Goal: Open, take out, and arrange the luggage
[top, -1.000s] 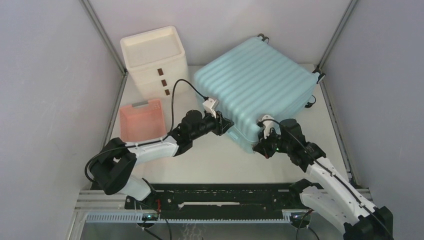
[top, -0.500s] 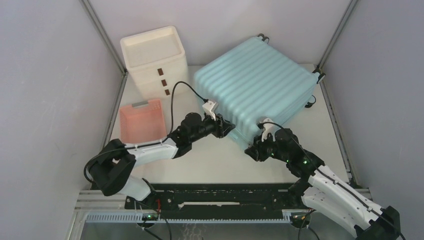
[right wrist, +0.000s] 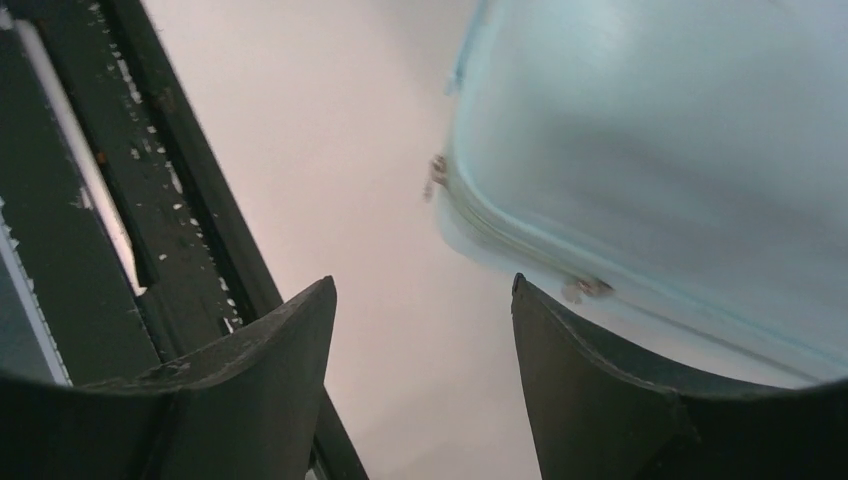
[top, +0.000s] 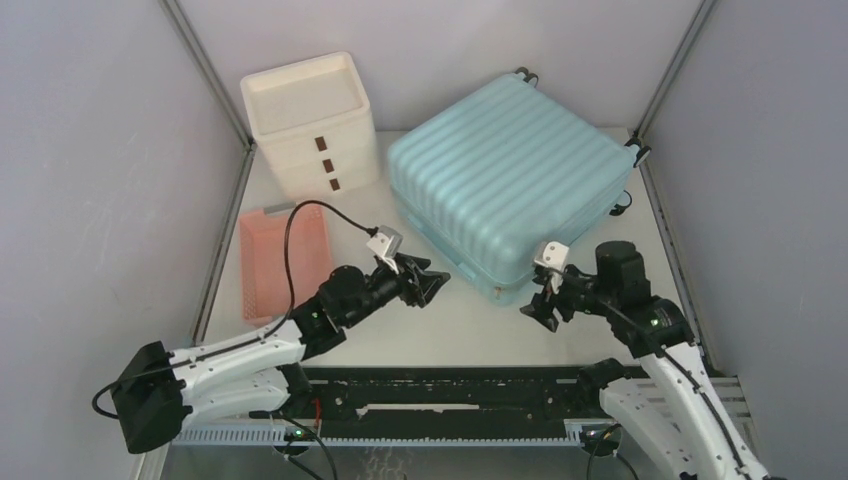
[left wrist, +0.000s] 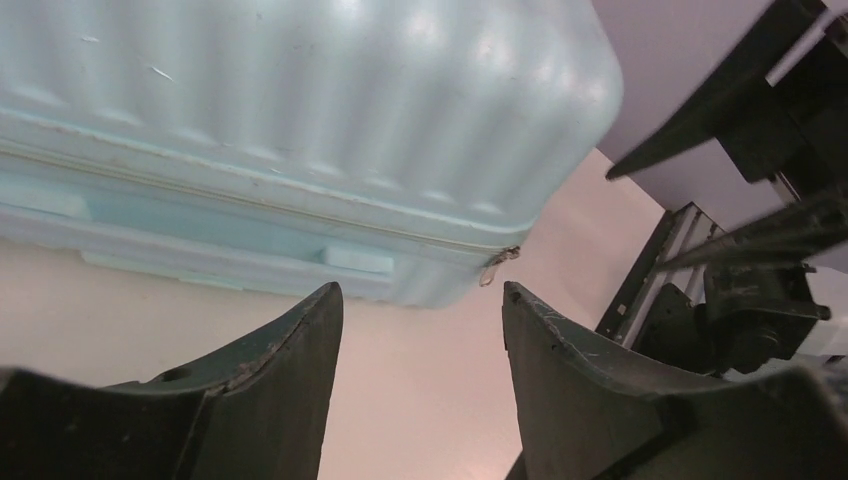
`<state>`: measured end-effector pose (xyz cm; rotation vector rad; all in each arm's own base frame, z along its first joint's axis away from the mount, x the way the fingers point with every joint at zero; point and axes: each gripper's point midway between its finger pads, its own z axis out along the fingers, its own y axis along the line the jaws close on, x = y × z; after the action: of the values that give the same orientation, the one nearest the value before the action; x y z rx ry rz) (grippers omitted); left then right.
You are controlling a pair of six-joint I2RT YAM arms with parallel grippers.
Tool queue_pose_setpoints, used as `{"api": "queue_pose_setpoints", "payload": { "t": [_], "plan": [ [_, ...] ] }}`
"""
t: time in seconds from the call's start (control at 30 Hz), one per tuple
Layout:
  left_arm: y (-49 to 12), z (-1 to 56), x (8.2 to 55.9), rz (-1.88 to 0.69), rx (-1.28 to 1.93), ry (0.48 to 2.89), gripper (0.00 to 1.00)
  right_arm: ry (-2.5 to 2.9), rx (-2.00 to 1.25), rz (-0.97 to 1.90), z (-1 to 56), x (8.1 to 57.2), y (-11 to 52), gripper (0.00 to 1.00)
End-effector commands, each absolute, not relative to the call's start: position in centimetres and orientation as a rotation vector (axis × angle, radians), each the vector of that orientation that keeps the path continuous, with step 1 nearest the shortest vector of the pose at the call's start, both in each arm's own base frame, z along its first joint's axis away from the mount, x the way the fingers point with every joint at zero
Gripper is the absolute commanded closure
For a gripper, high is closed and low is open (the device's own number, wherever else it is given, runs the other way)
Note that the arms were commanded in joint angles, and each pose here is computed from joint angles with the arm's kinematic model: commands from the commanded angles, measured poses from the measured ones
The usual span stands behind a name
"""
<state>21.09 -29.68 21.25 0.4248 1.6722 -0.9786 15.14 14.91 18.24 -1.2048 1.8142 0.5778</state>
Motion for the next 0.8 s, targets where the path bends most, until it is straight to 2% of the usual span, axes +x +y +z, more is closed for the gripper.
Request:
{"api": "queue_pose_setpoints", "payload": {
  "t": [0.0,0.23,0.53,0.77],
  "plan": [
    [-30.0,20.2,20.3,-0.88,0.399,1.711,0.35,1.818,-1.198,0.698,19.4,14.8,13.7,0.27],
    [-36.0,18.7,17.8,-0.938,0.479,1.707,0.37,1.913,-0.983,0.832,19.5,16.6,12.3,0.3],
    [-40.8,16.7,18.9,-1.002,0.474,1.672,0.41,1.853,-0.879,0.886,18.6,17.7,13.0,0.3],
    [-43.4,15.6,19.4,-1.044,0.436,1.716,0.47,1.839,-0.859,0.852,18.9,18.4,12.8,0.3]
  ]
}}
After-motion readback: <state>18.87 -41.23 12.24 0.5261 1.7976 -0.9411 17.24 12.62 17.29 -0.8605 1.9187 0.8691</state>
